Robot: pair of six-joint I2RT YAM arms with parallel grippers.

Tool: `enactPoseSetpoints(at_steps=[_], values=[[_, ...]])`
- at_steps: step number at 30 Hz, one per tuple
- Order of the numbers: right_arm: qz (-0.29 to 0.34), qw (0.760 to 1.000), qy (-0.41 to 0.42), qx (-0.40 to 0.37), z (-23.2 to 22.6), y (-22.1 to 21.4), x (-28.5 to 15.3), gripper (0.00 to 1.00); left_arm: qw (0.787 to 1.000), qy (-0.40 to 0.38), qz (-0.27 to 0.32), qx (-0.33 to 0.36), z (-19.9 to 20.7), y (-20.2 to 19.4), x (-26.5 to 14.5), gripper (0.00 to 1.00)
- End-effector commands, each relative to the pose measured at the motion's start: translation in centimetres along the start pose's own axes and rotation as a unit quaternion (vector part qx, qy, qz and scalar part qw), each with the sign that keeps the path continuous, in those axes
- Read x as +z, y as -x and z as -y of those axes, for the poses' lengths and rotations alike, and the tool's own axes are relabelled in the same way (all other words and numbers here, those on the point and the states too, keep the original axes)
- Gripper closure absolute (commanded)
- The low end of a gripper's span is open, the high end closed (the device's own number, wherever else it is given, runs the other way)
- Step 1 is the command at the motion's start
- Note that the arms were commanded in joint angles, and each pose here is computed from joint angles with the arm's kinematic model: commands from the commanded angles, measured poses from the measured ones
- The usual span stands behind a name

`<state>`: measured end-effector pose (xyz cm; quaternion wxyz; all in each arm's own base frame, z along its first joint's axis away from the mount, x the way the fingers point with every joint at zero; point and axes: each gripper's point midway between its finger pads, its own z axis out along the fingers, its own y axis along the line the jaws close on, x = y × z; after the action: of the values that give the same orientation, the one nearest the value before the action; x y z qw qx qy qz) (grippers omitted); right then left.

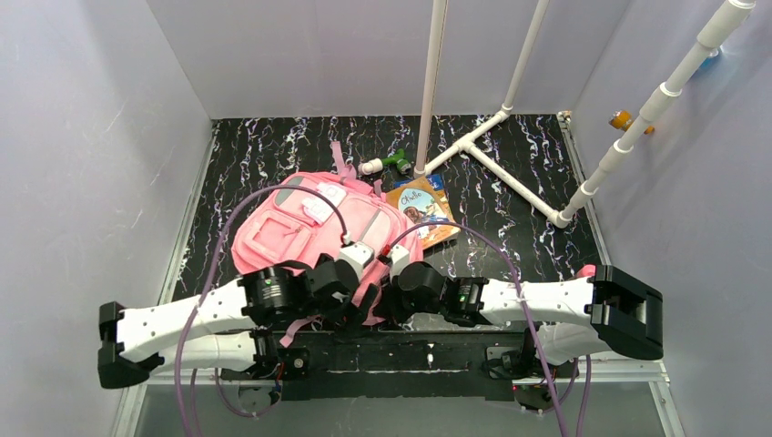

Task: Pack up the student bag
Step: Zip the student bag at the center of the board.

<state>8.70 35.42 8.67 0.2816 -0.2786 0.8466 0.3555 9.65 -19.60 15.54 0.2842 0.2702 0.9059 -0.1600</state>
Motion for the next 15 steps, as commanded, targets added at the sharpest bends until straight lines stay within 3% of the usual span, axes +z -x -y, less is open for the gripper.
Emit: enactPoseSetpoints(at_steps=[1, 4, 9, 13, 15], values=[[0.042, 0.996, 0.075, 0.023, -3.0, 2.7, -0.5, 0.99, 0.994, 0.093, 0.017, 0.053, -2.0, 0.8, -0.2, 0.12], [0.04, 0.995, 0.086, 0.027, -3.3, 2.8, -0.7, 0.99, 0.991, 0.117, 0.024, 0.059, -2.5, 1.2, 0.0, 0.15], [0.053, 0.993, 0.099, 0.041, -3.8, 3.4, -1.0, 0.99, 0.987, 0.151, 0.029, 0.05, -3.4, 1.0, 0.7, 0.36], [0.055, 0.993, 0.1, 0.045, -4.0, 3.7, -0.9, 0.99, 0.993, 0.114, 0.008, 0.04, -2.1, -0.3, 1.4, 0.39], [0.046, 0.992, 0.112, 0.043, -4.6, 3.6, -1.0, 0.99, 0.995, 0.091, -0.005, 0.041, -1.5, -1.1, 1.7, 0.32]])
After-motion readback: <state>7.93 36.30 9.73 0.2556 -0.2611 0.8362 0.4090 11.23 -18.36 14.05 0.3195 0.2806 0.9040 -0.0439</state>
